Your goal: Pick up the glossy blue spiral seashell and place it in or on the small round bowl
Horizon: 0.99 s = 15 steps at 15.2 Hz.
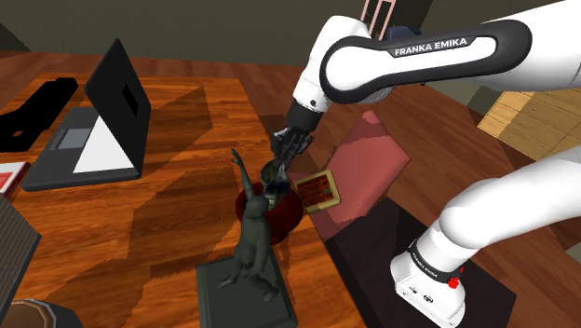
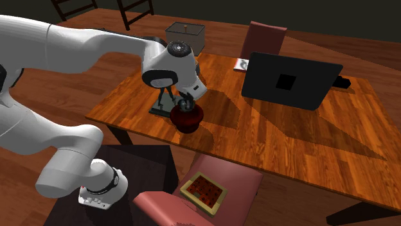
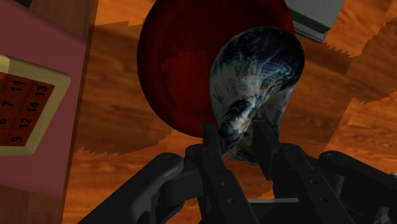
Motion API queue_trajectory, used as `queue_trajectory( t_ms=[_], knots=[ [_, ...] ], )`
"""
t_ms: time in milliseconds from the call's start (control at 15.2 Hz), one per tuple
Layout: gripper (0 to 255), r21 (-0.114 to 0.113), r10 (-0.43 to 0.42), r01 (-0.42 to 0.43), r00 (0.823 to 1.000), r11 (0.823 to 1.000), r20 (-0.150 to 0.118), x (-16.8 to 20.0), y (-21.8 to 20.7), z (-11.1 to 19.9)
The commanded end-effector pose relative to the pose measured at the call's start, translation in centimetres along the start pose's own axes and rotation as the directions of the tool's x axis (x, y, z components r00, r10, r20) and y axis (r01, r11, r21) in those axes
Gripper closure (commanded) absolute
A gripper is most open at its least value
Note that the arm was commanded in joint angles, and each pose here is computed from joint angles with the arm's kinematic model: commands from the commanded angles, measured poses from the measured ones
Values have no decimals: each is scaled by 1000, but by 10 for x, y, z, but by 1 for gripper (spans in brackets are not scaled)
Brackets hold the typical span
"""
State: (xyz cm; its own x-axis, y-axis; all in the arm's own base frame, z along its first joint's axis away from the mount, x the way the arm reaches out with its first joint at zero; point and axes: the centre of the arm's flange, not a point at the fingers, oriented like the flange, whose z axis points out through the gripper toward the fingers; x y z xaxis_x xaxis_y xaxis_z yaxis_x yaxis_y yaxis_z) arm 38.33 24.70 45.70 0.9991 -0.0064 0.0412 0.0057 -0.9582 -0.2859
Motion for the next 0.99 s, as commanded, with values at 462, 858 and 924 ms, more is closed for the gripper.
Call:
queue_trajectory(
  t_ms=[462, 858, 924],
  knots=[
    [255, 0, 0, 0, 1000, 1000, -1, -2, 14, 46],
    [255, 0, 0, 0, 1000, 1000, -1, -2, 15, 51],
    [255, 0, 0, 0, 1000, 1000, -1, -2, 15, 51]
  ],
)
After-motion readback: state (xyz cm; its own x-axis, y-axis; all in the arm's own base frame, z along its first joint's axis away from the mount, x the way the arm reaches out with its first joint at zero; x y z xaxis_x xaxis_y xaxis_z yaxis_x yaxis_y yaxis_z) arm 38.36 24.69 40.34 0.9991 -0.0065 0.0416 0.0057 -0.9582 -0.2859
